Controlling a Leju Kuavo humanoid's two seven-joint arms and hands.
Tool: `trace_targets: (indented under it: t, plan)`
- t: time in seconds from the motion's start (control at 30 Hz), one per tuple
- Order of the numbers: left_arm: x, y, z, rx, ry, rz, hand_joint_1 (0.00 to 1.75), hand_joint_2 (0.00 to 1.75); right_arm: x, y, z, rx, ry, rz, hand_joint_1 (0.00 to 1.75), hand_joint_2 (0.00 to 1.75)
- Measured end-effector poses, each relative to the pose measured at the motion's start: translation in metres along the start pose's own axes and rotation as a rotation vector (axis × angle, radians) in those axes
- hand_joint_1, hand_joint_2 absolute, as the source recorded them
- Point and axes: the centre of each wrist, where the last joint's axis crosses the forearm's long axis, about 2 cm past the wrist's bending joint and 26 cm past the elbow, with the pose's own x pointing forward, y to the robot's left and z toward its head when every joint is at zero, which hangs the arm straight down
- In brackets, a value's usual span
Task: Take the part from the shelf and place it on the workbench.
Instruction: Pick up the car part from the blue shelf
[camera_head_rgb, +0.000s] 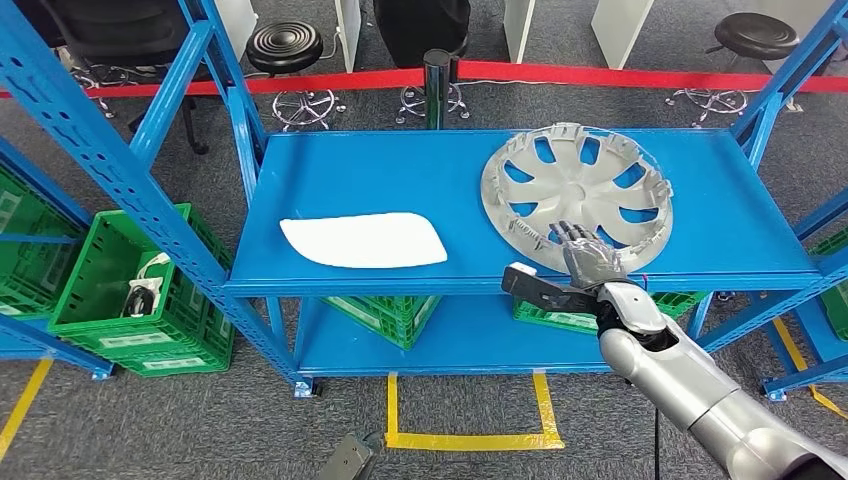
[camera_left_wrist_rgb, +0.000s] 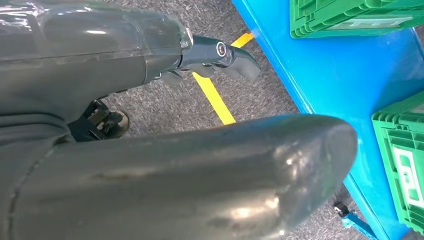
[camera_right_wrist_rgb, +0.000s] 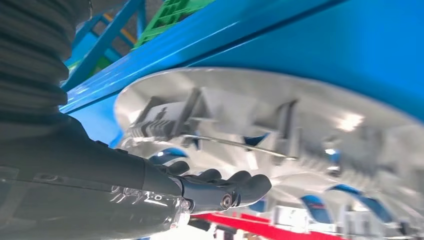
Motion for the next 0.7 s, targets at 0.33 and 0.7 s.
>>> trace_targets:
  t: [0.33,0.7]
  plan:
    - [0.002,-0.001,0.000,-0.004,0.003,-0.006,0.00,0.00,-0.023,0.004,-0.001,0.021,0.118,0.016,0.00,1.75]
    - [0.002,0.001,0.000,-0.005,0.004,-0.008,0.00,0.00,-0.034,0.009,-0.002,0.109,0.175,-0.036,0.00,1.75]
